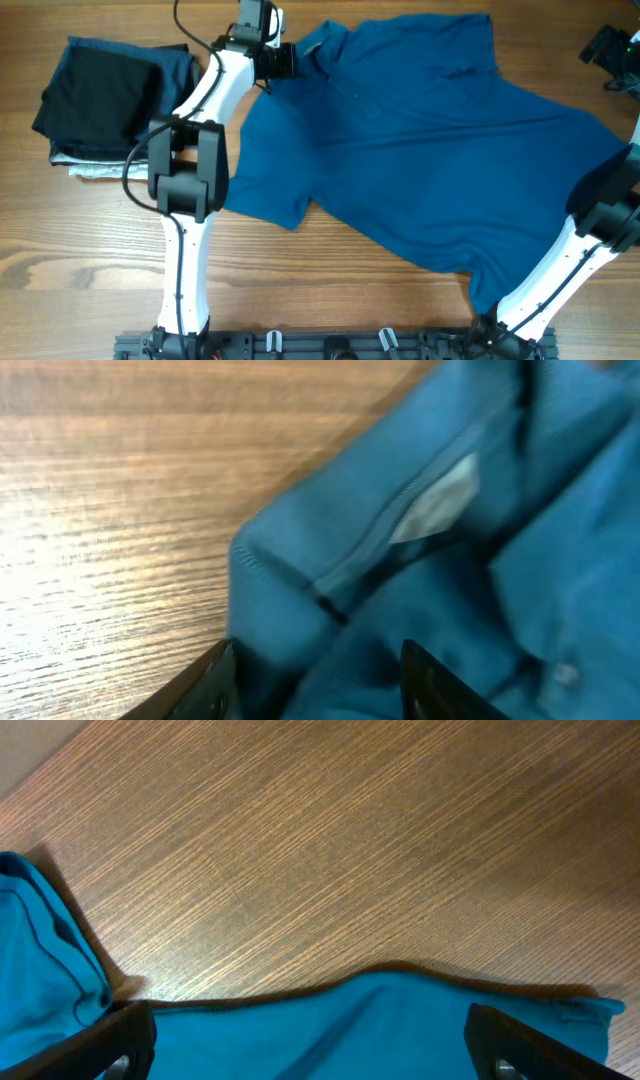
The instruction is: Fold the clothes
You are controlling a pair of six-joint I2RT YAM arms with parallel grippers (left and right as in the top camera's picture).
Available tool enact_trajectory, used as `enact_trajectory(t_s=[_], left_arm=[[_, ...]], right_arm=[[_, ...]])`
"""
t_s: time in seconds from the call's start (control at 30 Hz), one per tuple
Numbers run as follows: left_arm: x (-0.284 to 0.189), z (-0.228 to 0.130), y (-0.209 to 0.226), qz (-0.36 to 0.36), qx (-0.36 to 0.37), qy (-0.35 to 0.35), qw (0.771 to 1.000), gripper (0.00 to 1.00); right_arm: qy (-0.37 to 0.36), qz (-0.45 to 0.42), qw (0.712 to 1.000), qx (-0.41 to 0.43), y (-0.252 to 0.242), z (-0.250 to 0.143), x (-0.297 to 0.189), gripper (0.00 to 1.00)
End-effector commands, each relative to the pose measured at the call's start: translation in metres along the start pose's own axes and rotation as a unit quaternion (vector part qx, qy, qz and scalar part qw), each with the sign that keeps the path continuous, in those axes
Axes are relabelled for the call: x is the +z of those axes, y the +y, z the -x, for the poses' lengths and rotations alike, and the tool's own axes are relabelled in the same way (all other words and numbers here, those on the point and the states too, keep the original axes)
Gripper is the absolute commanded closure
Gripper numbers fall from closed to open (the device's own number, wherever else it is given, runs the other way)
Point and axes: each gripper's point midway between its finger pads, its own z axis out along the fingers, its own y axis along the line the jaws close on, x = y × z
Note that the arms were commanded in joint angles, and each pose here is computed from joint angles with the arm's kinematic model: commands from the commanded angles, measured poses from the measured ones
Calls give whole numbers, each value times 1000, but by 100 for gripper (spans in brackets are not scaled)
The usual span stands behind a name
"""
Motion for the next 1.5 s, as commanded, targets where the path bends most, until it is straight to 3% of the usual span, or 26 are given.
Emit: enact_trajectory(t_s=[0.0, 0.23, 0.5, 0.8, 1.0, 1.1, 1.2, 1.37, 1.47], left_arm=[[13, -9, 12, 27, 6, 7, 1000, 71], [12, -11, 22, 53, 5, 11, 999, 93], [-10, -30, 98, 236, -53, 34, 970, 93], [-39, -66, 163, 290, -191, 87, 934, 90], [-46, -68, 164, 227, -242, 107, 937, 83], [-58, -54, 155, 208, -245, 92, 943, 74], [-92, -22, 140, 196, -237, 46, 951, 59], [-161, 38, 93, 157, -185, -53, 969, 51], [-189, 54, 66, 140, -147, -83, 976, 52]], right_arm=[[-6, 10, 1000, -2, 6, 3, -6, 0], [-6, 10, 1000, -2, 6, 3, -6, 1], [-6, 10, 1000, -2, 6, 3, -6, 0], [-6, 10, 1000, -2, 6, 3, -6, 1], [-6, 10, 1000, -2, 6, 3, -6, 0], [-6, 10, 1000, -2, 6, 3, -6, 1], [-6, 10, 1000, -2, 6, 3, -6, 0], [-7, 10, 1000, -2, 6, 3, -6, 1], [-7, 10, 1000, -2, 6, 3, -6, 1]])
